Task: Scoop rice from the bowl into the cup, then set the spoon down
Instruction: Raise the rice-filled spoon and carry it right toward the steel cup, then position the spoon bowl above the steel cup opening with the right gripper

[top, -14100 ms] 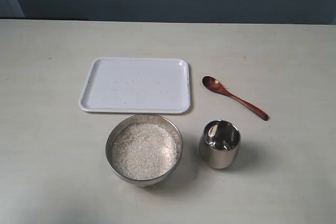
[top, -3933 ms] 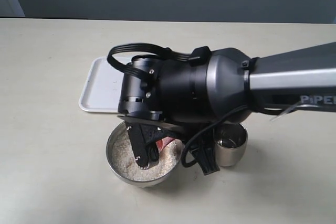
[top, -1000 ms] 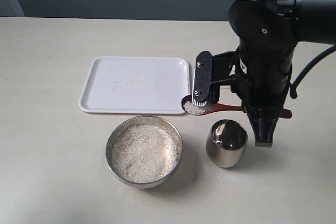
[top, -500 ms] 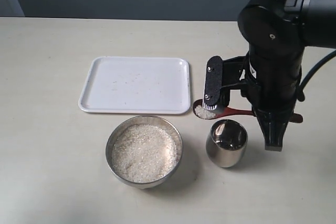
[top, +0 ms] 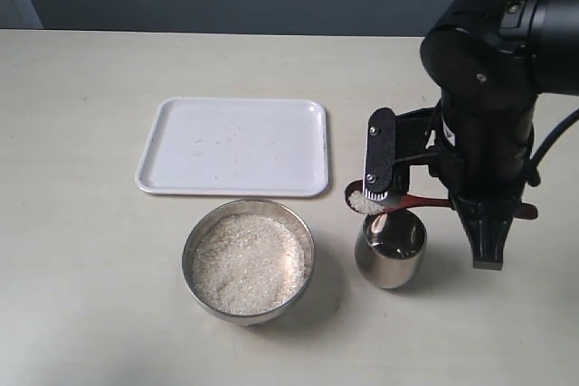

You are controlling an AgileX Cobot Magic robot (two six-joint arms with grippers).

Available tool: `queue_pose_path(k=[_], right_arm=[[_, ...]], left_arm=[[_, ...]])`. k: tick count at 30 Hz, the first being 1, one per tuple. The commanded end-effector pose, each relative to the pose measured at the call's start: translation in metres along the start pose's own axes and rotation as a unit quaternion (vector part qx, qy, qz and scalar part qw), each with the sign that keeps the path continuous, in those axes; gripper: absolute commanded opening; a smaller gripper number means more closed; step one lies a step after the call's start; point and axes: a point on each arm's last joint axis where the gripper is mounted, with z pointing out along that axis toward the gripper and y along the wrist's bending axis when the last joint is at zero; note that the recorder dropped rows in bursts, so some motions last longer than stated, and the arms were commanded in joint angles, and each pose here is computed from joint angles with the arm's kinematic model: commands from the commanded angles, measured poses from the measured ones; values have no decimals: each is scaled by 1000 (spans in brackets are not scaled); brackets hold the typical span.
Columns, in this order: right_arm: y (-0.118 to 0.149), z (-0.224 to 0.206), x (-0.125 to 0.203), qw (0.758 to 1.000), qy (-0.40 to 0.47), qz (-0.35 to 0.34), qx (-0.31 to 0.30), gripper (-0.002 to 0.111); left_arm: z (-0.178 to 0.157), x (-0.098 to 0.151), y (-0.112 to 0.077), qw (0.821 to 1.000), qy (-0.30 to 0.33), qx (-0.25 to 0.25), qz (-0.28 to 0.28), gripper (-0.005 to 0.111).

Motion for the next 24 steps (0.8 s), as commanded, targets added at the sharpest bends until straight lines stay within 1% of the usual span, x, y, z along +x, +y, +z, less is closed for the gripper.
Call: queue_pose_path(k=[1,5,12,18,24], right_arm=[[-8,-3,17,999,-12,38,-7,-1],[-11,-7,26,998,-22,55,-5,-1],[-9,-9,26,998,-31,53,-12,-1],[-14,-5,33,997,-30,74,-22,-1],[-12,-3,33,997,-29,72,-28,-1]], left_arm=[[-1,-2,-1,1000,-8,5,-1,1],[-1,-2,-1,1000,-8,5,-1,1],[-1,-2,-1,1000,-8,5,-1,1],[-1,-2,-1,1000,-8,5,-3,1],[-1,-2,-1,1000,-8,5,-3,1]])
